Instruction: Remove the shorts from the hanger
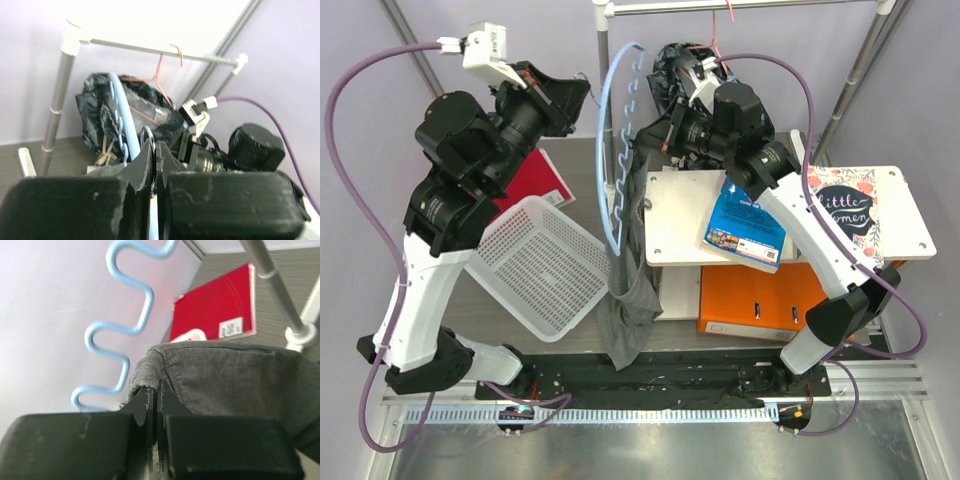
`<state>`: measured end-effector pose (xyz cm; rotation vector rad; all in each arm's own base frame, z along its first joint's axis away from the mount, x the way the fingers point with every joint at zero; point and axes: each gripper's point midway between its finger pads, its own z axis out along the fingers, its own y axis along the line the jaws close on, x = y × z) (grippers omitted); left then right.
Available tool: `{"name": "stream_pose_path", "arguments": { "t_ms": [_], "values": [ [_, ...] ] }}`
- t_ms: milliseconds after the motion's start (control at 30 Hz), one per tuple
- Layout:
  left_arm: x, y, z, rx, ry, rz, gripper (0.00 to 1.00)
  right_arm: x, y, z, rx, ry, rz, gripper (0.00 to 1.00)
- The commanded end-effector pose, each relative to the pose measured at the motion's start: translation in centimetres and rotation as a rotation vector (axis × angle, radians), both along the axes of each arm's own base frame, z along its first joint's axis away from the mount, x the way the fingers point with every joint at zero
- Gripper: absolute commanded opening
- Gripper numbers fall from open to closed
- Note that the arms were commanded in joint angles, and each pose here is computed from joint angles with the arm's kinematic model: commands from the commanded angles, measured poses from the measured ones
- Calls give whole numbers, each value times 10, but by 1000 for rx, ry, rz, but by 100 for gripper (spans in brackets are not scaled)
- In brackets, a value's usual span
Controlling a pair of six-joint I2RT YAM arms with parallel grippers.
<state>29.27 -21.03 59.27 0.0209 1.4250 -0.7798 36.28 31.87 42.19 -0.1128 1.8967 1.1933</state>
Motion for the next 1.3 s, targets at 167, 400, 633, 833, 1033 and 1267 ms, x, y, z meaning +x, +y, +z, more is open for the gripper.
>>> {"name": "stream_pose_path", "arguments": {
  "t_ms": [167,400,633,833,1033,1267],
  "values": [
    [-67,123,69,-116,-196,326,0,-55,42,162,431,-310,179,1],
    [-105,173,49,-110,-154,421,0,-69,75,222,604,-432,156,1],
    [-124,194,34,-133,-127,453,0,-39,133,133,495,-184,182,1],
    [-129,194,34,-127,-119,434,0,-57,159,54,323,-48,241,1],
    [-112,174,29,-85,-90,399,0,-68,176,-24,114,132,347,11],
    [-88,130,27,-48,-30,275,0,-52,148,-22,-56,51,267,87]
  ]
}}
